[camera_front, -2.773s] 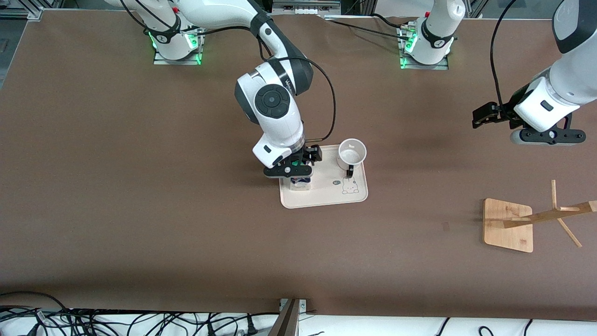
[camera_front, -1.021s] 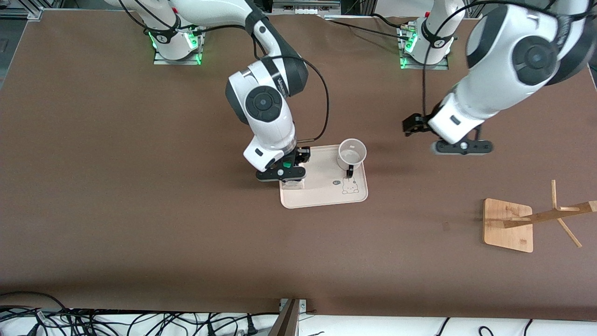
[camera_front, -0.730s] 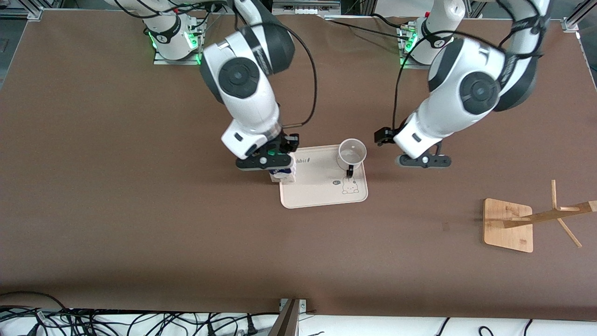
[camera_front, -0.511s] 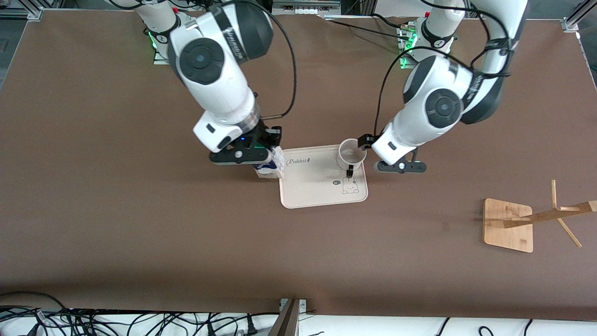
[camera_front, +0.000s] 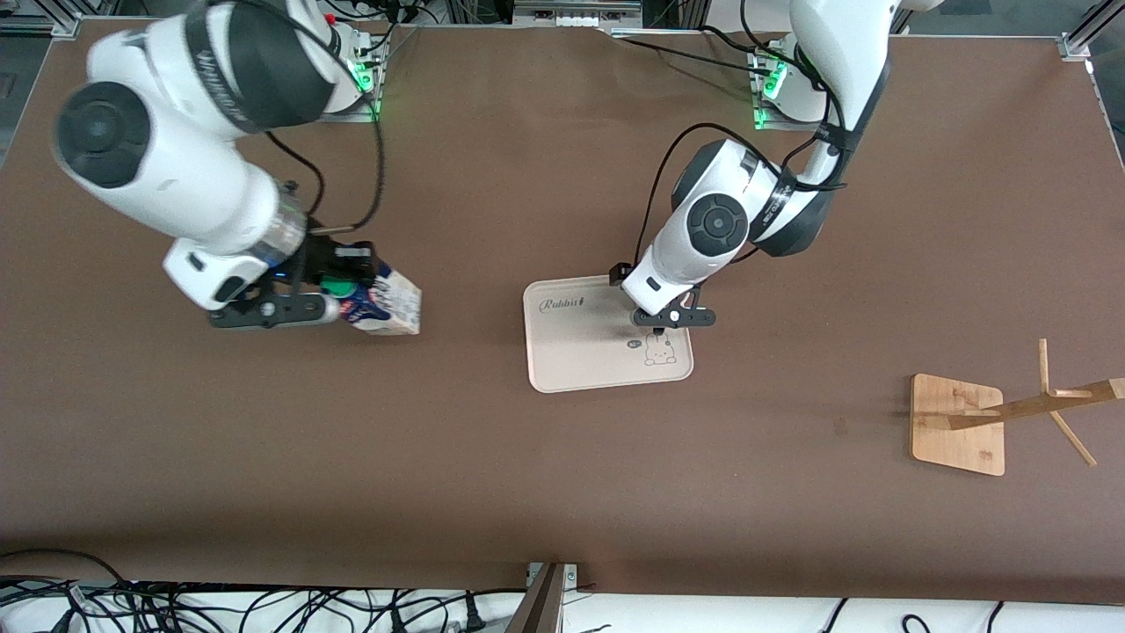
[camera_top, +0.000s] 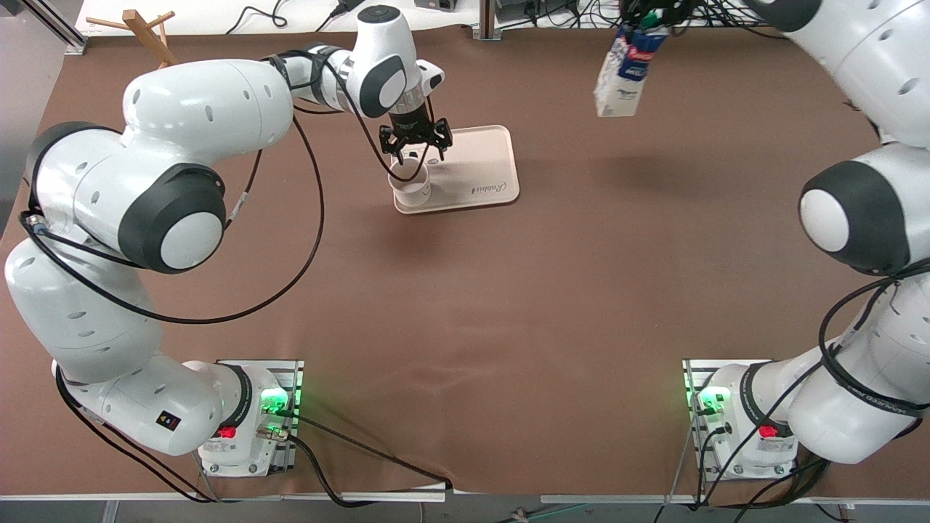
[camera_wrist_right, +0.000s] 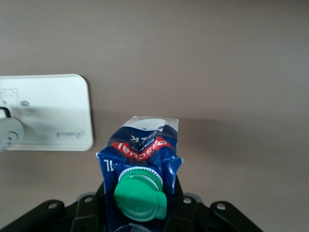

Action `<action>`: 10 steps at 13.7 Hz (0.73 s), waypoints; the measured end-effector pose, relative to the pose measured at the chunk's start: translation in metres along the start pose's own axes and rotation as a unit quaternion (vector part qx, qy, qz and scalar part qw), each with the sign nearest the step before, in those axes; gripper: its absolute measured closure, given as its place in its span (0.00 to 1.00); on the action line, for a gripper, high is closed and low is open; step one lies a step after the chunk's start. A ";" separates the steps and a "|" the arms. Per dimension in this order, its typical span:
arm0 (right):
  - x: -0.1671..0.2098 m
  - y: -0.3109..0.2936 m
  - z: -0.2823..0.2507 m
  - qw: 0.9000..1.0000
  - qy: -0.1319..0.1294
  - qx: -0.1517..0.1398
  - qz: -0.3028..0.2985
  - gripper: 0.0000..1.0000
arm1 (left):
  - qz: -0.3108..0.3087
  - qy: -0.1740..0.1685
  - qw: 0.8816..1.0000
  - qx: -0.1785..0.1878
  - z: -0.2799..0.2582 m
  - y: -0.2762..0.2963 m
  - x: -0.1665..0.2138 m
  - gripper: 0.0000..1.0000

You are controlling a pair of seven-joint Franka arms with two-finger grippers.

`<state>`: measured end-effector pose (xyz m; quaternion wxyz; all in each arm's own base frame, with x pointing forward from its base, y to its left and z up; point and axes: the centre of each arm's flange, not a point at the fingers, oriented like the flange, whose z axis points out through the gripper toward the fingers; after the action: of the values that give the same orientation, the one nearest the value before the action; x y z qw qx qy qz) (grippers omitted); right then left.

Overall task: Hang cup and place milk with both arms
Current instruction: 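Carry the carton aside with the right gripper while the left gripper lifts the mug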

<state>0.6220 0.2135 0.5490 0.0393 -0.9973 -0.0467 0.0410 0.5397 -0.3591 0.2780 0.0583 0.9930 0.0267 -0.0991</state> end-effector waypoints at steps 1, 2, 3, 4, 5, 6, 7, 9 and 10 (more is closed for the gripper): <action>-0.002 0.018 -0.006 1.000 -0.005 -0.001 -0.009 0.50 | -0.002 -0.004 1.000 -0.001 0.006 0.002 -0.001 0.00; -0.003 0.036 -0.010 1.000 -0.011 -0.001 -0.018 0.50 | -0.002 -0.007 1.000 0.000 0.012 0.006 -0.003 0.07; -0.003 0.054 -0.011 1.000 -0.018 -0.002 -0.023 0.50 | -0.003 -0.010 1.000 0.003 0.019 0.011 -0.007 0.07; -0.002 0.072 -0.010 0.999 -0.025 -0.004 -0.025 0.50 | -0.002 -0.013 1.000 0.005 0.024 0.014 -0.009 0.16; -0.002 0.091 -0.006 0.999 -0.033 -0.008 -0.025 0.49 | 0.000 -0.016 1.000 0.008 0.030 0.017 -0.011 0.26; -0.002 0.108 0.001 0.999 -0.042 -0.011 -0.021 0.50 | 0.001 -0.019 1.000 0.010 0.034 0.018 -0.012 0.39; -0.004 0.125 0.009 0.999 -0.050 -0.009 -0.016 0.50 | 0.001 -0.022 1.000 0.012 0.039 0.017 -0.012 0.49; -0.010 0.150 0.025 0.998 -0.058 -0.003 -0.003 0.50 | -0.001 -0.026 1.000 0.015 0.047 0.015 -0.011 0.70; -0.015 0.157 0.030 0.998 -0.064 -0.004 0.000 0.50 | -0.002 -0.028 0.999 0.016 0.049 0.014 -0.011 0.79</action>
<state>0.6186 0.0584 0.5071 0.0327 -0.9928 -0.0497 0.1043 0.5207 -0.3798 0.2337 0.0429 0.9906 0.0254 -0.1271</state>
